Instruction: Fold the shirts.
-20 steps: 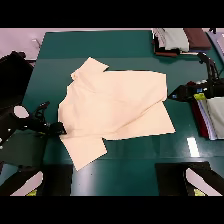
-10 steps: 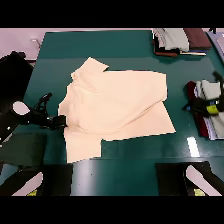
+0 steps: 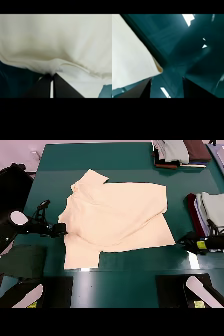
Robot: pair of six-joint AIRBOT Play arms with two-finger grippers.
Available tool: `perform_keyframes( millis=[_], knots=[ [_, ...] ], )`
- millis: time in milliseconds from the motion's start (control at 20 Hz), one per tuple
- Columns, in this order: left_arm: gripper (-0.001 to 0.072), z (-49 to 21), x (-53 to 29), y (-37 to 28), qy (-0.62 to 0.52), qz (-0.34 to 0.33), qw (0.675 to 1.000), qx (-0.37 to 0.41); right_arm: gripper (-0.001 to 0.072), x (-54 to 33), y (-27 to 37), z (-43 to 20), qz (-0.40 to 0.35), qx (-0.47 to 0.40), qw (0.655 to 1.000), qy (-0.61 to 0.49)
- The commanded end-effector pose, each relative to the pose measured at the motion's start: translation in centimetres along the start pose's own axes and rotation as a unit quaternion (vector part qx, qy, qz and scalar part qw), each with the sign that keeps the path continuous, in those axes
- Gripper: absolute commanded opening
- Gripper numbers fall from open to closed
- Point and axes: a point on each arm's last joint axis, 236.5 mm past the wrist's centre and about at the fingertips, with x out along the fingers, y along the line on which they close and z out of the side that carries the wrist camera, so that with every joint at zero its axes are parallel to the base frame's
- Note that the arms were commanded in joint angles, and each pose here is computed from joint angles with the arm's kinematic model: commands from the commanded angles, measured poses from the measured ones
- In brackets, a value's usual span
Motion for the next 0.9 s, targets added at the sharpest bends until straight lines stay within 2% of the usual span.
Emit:
perform_keyframes(
  millis=[0, 100, 250, 350, 450, 600, 750, 850],
  knots=[
    [0.0023, 0.7, -0.1, -0.5, -0.014, -0.010, 1.000, -0.006, 0.0434, 2.7, 1.7, 0.0, 0.026, 0.000, 1.000, 0.006],
    [0.0024, 0.7, -0.1, -0.5, -0.014, -0.011, 1.000, -0.007, 0.0420, 4.0, 3.7, 0.7, 0.031, -0.027, 0.999, 0.009],
    [0.0022, 0.5, -0.1, -0.8, -0.010, -0.016, 1.000, -0.015, 0.0123, 4.7, 7.1, 1.5, 0.024, -0.101, 0.995, 0.013],
    [0.0022, 0.8, -0.3, -1.6, -0.014, -0.031, 0.999, -0.020, 0.0013, 4.0, 10.3, 1.9, 0.027, -0.163, 0.986, 0.003],
    [0.0022, 2.5, -2.1, -2.9, -0.035, -0.042, 0.999, -0.006, 0.0012, 0.9, 14.9, 3.1, 0.045, -0.229, 0.971, -0.045],
    [0.0022, 8.7, -11.5, -7.8, -0.185, -0.064, 0.979, 0.061, 0.0012, -8.7, 22.2, 5.0, 0.085, -0.314, 0.930, -0.170],
    [0.0023, 12.2, -28.2, -15.0, -0.384, -0.086, 0.907, 0.150, 0.0012, -22.6, 28.8, 3.7, 0.115, -0.387, 0.855, -0.324],
    [0.0023, 10.8, -40.2, -19.6, -0.509, -0.108, 0.831, 0.197, 0.0012, -32.7, 31.9, 0.5, 0.123, -0.423, 0.784, -0.438]
  ],
)
